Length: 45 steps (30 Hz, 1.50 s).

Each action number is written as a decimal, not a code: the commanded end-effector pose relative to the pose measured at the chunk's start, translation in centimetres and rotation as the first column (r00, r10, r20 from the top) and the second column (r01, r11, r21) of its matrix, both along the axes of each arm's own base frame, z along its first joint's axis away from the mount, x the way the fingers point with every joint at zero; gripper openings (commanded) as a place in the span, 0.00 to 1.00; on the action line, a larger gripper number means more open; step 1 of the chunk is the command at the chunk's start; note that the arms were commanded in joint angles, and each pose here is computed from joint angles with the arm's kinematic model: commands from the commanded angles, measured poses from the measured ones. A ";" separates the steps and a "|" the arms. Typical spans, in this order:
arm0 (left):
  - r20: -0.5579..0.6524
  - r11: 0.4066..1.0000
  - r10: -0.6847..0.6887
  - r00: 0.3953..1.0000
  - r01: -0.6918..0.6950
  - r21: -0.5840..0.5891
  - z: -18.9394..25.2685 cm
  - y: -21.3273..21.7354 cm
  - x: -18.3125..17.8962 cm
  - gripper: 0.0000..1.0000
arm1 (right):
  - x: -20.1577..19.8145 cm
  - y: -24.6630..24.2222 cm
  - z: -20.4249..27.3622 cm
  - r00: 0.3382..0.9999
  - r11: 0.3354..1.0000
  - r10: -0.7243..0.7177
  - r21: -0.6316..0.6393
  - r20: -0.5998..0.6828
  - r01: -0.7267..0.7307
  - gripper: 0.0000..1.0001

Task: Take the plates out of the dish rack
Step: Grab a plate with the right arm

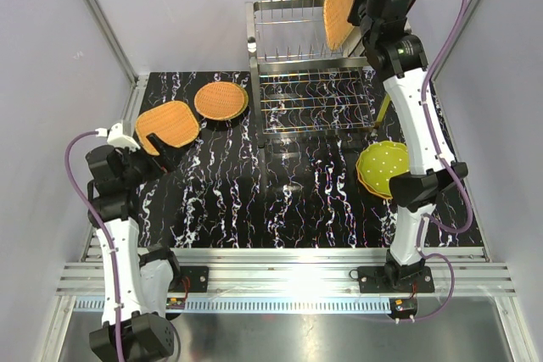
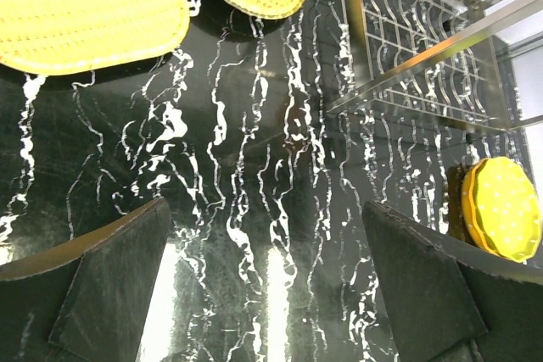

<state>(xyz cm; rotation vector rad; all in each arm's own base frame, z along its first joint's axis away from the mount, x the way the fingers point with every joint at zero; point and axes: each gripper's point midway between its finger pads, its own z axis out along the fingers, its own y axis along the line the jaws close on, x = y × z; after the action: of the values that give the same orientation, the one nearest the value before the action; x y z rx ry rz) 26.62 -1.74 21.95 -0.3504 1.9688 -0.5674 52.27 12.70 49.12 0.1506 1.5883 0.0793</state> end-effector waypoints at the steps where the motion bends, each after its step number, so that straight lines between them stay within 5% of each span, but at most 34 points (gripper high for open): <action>1: 0.094 0.999 -0.036 0.995 0.037 -0.007 3.4 -0.6 0.8 0.99 | -1.6 0.6 8.1 0.960 0.993 0.051 0.089 0.275 -0.078 0.00; 23: 0.148 0.984 -0.091 0.985 0.112 -0.139 6.0 -2.2 1.9 0.99 | -4.0 -0.6 14.8 0.882 0.992 0.018 0.105 0.471 -0.077 0.00; 30: 0.185 0.942 -0.122 0.975 0.172 -0.288 8.3 -3.5 2.5 0.99 | -4.9 -0.4 15.3 0.880 0.984 0.037 0.135 0.474 -0.114 0.00; 45: 0.338 0.832 -0.253 0.907 0.382 -0.402 13.6 -6.9 2.6 0.99 | -8.7 2.5 16.6 0.861 0.889 0.213 0.275 0.461 -0.367 0.00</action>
<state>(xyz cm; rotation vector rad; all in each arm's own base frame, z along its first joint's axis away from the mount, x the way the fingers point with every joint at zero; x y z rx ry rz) 29.90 -7.30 31.31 -0.3342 1.7165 -1.1667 50.44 15.83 56.10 0.1497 1.3838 0.4051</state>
